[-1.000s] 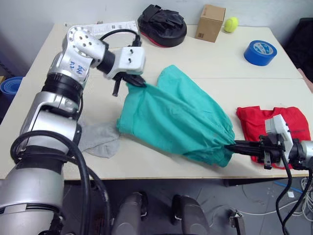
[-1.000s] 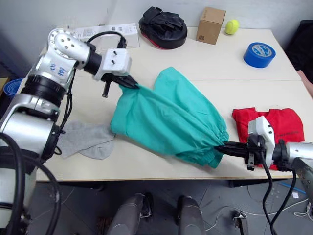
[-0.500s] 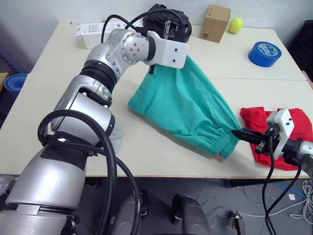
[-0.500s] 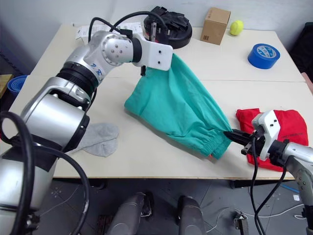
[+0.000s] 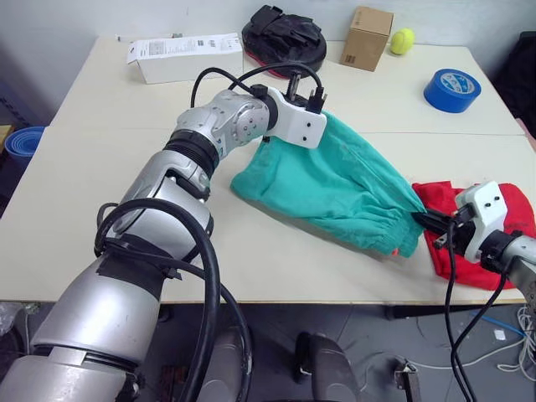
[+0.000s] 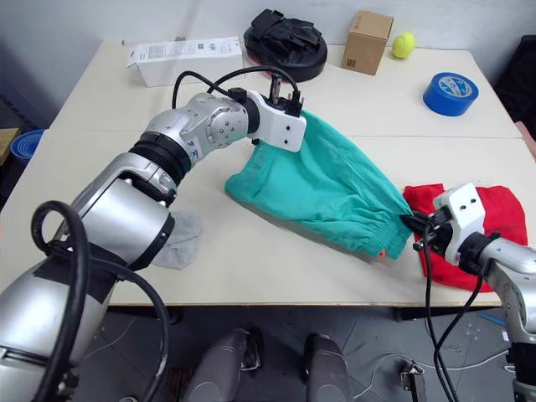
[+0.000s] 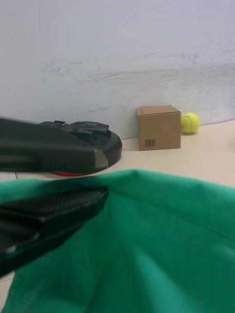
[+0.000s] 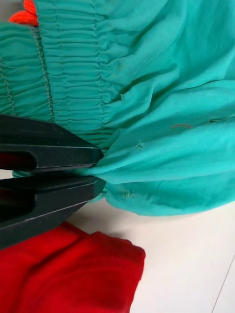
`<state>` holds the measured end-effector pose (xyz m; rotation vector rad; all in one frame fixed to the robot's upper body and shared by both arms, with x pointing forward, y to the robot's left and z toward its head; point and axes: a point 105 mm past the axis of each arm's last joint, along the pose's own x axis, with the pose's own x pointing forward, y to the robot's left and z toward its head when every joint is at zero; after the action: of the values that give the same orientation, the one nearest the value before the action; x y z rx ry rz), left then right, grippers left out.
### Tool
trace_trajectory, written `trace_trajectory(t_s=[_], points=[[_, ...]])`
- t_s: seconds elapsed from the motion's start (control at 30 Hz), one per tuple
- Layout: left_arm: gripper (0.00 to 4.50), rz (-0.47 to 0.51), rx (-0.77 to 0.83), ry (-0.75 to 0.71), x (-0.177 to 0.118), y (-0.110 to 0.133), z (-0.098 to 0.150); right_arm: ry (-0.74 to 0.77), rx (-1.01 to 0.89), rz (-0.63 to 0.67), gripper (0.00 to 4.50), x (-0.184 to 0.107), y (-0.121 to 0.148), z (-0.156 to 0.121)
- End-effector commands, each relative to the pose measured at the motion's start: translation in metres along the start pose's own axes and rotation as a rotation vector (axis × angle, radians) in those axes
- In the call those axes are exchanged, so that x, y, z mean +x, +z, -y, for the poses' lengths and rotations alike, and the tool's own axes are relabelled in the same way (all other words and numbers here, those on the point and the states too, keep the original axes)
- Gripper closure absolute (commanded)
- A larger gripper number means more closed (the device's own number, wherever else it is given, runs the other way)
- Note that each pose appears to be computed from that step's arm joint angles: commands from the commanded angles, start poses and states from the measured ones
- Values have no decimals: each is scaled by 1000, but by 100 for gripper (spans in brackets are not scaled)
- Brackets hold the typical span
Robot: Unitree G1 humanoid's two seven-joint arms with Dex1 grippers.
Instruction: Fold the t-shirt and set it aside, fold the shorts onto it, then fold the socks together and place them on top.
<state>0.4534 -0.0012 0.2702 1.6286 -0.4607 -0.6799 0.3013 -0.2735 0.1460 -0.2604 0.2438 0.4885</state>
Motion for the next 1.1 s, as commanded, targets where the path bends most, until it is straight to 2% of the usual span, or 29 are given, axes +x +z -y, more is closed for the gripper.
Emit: trace_trajectory(t_s=[0.03,0.27,0.3,0.4,0.5,0.6,0.7,0.8,0.87,1.0,1.1], points=[[257,10,-22,42,-3,1,-14,22,-35,23,450,1,8,-5],[33,-20,-82,97,-12,-14,-27,-6,-63,29,450,6,12,4],[1,-25,-103,105,-15,-18,-29,-18,-66,35,424,6,14,6],[0,-11,-236,124,-29,-34,-35,-61,-90,70,342,5,27,16],[0,29,-324,112,-38,-40,-36,-60,-93,99,228,2,37,19],[0,131,-433,18,-54,-45,-19,-45,-102,116,121,-3,48,21],[0,214,-463,-51,-66,-45,-2,-28,-148,123,16,-7,55,20],[0,283,-435,-164,-76,-41,32,-11,-242,173,3,-14,73,13],[0,290,-411,-234,-81,-41,55,70,-337,178,3,-18,77,-11],[0,307,-409,-364,-90,-41,90,196,-446,137,3,-23,62,-53],[0,347,-373,-447,-97,-34,107,273,-552,72,3,-23,39,-83]])
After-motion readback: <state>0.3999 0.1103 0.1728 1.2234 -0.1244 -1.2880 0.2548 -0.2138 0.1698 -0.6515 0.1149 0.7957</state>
